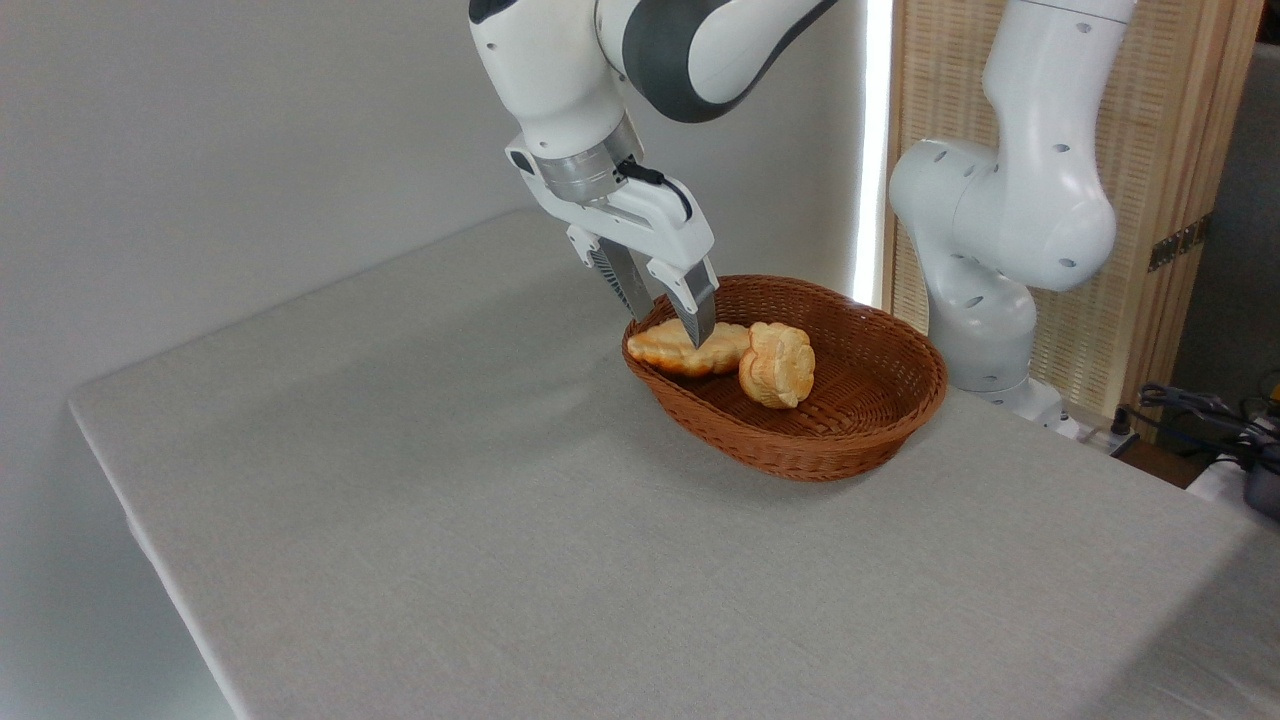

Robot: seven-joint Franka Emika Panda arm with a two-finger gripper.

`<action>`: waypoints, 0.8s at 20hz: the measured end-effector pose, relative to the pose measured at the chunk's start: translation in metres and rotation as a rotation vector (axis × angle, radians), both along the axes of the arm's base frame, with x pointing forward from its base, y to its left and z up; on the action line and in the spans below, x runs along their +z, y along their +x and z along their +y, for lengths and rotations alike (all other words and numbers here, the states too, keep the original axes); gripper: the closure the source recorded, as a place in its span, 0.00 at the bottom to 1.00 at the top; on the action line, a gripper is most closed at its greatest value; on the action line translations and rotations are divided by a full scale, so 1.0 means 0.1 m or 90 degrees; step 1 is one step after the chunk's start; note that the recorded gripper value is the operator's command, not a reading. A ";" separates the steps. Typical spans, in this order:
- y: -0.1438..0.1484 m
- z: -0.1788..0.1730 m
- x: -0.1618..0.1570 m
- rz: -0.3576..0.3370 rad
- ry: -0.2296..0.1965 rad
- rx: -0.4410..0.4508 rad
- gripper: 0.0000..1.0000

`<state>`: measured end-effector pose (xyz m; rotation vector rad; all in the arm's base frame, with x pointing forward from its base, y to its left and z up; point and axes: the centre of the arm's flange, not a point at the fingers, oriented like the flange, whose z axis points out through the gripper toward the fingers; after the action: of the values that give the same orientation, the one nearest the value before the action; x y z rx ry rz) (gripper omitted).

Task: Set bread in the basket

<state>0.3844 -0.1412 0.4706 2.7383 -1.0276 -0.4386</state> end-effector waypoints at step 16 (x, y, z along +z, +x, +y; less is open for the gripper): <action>0.92 0.21 1.03 -0.238 -0.028 0.005 0.00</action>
<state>0.4766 -0.1198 0.5734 2.8443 -1.0884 0.1038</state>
